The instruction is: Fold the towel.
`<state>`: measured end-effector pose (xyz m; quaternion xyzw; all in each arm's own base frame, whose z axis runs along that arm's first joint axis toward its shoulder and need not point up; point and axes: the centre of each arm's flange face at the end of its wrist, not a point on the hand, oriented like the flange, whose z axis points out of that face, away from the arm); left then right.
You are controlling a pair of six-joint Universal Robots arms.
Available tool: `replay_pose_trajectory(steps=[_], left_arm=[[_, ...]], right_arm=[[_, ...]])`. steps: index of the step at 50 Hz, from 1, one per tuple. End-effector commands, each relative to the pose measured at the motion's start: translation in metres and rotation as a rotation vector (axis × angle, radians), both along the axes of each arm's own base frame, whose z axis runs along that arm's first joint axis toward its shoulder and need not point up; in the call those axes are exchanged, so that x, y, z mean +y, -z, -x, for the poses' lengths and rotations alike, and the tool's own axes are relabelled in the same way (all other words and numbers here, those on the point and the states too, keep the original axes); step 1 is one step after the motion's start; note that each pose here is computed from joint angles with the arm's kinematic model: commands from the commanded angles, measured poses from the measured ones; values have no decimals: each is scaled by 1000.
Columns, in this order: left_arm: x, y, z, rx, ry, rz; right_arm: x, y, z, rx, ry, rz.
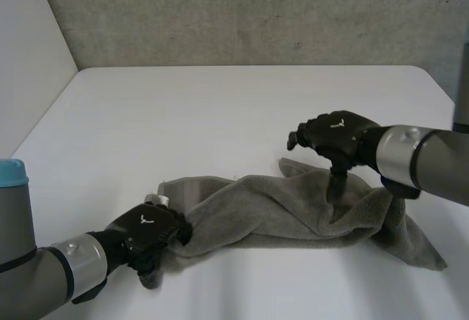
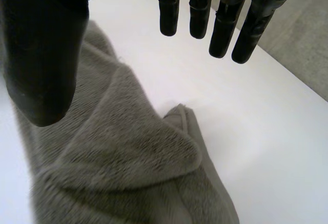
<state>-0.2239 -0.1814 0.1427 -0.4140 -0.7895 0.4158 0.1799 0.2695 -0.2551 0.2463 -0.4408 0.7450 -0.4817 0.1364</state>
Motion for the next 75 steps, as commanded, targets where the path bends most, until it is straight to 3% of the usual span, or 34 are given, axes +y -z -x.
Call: replay_pose_trajectory(steps=[1,6,12,25,38,48,60,75], left_arm=[[2,-2,-1,11,4,-6],[5,-6,-2,17,6,8],[5,-14,-2,28,6,46],[-17,-45,3,104,-22,157],[-79,-46,25,319,-168,48],[-111,-9,33,243,-283,22],[-89,16,47,193,-245,-66],[-56,10,40,165,-230,-126]], right_arm=[[-26,23,-24,-52,28,-59],[-45,43,-33,-62,79,-105],[-58,75,-33,22,141,-169],[-50,87,-26,137,102,-200],[-21,55,-16,97,89,-154],[12,43,-3,49,52,-101],[29,28,4,5,50,-4],[30,16,5,-8,55,44]])
